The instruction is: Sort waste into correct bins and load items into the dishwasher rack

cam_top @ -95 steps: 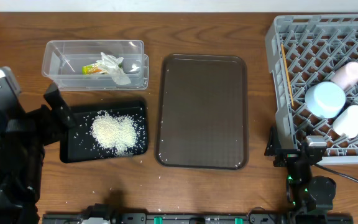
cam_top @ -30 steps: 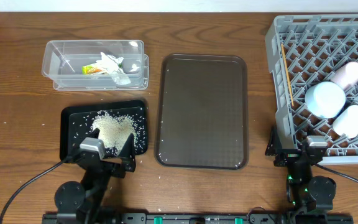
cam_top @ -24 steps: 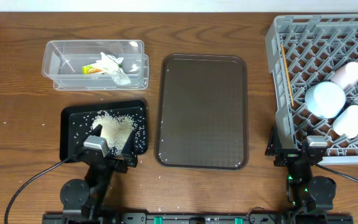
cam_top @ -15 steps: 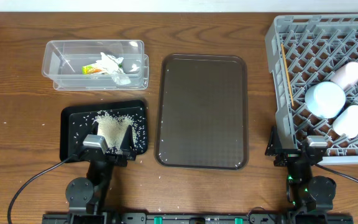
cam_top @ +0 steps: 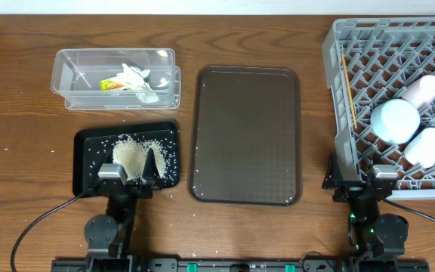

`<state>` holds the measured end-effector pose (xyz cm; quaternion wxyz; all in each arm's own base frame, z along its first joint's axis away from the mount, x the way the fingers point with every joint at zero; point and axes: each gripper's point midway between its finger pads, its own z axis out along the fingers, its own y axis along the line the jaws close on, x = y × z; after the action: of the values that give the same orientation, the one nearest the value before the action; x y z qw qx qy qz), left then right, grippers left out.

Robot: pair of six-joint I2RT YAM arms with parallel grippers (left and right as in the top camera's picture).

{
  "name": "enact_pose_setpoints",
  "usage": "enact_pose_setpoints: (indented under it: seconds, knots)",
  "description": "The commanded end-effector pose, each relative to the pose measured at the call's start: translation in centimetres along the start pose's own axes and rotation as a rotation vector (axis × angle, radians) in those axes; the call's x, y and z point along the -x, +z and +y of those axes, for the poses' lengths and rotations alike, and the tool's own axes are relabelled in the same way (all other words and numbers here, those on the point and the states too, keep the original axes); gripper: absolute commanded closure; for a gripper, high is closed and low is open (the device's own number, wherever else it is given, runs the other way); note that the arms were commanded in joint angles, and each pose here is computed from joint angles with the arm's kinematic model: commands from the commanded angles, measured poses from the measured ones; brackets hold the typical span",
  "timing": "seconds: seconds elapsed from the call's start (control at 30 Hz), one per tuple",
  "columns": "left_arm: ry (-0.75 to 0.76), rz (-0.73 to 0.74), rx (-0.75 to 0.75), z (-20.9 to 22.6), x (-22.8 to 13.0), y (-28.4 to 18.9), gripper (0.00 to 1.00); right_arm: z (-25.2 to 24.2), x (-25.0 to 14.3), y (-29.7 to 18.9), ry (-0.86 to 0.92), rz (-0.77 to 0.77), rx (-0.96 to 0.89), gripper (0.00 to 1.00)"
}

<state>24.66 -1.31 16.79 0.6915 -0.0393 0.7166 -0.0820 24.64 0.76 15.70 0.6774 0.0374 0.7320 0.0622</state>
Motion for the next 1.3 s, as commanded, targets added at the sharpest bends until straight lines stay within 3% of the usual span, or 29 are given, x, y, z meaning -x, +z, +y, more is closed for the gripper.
enact_pose_setpoints:
  seconds: [0.0, 0.2, 1.27]
  knots:
    - [-0.069, 0.047, 0.056, 1.0, -1.3, -0.1, 0.04, -0.3, 0.0, 0.0, -0.014, -0.003, -0.013, 0.01]
    - [-0.098, 0.097, 0.128, 2.3, -2.7, -0.3, 0.03, -0.3, 0.0, 0.0, -0.014, -0.003, -0.013, 0.01]
    - [-0.089, 0.101, 0.125, 2.2, -2.8, -0.3, 0.04, -0.3, 0.0, 0.0, -0.014, -0.003, -0.013, 0.01]
